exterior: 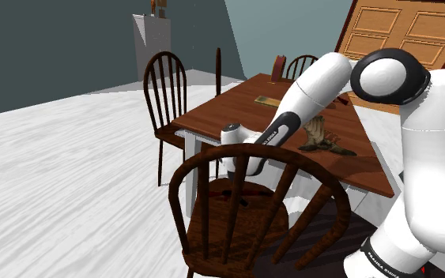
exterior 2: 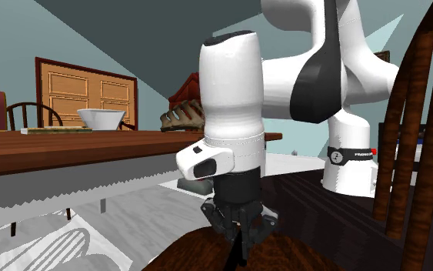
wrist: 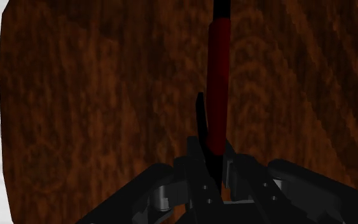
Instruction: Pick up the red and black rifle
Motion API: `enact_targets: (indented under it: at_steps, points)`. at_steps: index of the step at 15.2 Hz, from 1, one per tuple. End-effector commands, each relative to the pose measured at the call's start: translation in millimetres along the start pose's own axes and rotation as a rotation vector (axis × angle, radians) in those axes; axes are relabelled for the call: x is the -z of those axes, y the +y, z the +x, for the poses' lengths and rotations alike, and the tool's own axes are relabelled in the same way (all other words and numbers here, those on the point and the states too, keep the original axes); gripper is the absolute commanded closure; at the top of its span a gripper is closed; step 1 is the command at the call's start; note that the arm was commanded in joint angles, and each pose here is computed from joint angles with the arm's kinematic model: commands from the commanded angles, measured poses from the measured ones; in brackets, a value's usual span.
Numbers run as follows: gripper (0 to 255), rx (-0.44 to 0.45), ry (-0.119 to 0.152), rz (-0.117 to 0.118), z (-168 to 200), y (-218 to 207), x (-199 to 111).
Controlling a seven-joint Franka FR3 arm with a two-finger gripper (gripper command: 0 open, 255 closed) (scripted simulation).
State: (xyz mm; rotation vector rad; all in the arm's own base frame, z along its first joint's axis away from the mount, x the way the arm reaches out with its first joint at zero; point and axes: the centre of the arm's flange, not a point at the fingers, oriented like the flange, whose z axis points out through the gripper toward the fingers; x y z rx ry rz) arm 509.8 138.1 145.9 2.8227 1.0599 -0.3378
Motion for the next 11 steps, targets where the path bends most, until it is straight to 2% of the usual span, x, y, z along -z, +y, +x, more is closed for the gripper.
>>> enact_targets:
  at_steps: [1,9,11]
  points:
    - [255,0.000,0.000,0.000,-3.4,1.4,11.5]
    - [255,0.000,0.000,0.000,-13.7,2.3,52.5]
    - [255,0.000,0.000,0.000,-13.9,2.3,53.2]
